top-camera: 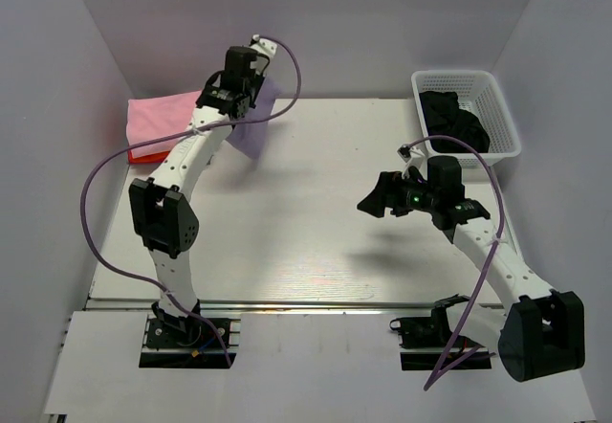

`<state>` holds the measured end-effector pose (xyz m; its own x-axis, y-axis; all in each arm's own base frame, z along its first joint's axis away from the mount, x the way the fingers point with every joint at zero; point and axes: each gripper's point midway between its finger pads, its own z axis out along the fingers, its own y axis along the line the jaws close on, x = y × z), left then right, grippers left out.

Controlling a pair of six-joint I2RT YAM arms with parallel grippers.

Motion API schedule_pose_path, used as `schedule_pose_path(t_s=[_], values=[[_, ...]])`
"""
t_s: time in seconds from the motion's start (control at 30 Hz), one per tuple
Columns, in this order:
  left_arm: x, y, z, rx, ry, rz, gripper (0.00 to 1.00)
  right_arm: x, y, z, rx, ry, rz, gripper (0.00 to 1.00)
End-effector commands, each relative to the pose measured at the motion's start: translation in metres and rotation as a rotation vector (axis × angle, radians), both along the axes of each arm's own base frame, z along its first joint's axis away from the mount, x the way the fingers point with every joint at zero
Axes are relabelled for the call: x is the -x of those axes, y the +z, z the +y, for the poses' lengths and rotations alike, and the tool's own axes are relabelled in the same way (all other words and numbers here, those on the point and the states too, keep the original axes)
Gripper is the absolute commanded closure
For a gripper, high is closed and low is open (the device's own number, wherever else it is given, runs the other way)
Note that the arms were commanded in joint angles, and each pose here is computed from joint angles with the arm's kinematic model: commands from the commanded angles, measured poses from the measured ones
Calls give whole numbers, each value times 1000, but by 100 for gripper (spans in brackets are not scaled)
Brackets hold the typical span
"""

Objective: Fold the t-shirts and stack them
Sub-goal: Put the neatly folded tshirt into the corner of the board with the left arm

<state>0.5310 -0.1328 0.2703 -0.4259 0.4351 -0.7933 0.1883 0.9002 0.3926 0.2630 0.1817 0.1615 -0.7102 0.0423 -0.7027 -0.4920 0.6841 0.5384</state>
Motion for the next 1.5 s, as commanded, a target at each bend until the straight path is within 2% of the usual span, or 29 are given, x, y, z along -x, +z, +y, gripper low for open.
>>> schedule_pose_path(t_s=[0.0,0.23,0.53,0.73,0.9,1.03,1.23,1.37,1.47], values=[[-10,64,25,-87,-8,-133,100,-7,22,-1,-6,-15,-62,10],[-12,104,77,-117,103,-223,100,-6,25,-1,-8,-24,-52,10],[-9,128,133,-86,230,-285,100,-6,29,-1,-21,-34,-49,10],[-16,121,166,-75,309,-290,100,-9,25,2,-27,-29,-25,10],[-14,102,214,-107,458,-282,100,-11,25,2,-31,-31,-26,10],[-15,88,235,-109,500,-260,100,-13,24,3,-31,-33,-24,10],[-26,64,248,-98,478,-221,100,-16,22,3,-28,-34,-10,10],[-29,55,272,-136,564,-225,100,-18,19,5,-28,-27,2,10],[-35,46,280,-159,576,-227,96,-21,20,6,-28,-27,2,10]])
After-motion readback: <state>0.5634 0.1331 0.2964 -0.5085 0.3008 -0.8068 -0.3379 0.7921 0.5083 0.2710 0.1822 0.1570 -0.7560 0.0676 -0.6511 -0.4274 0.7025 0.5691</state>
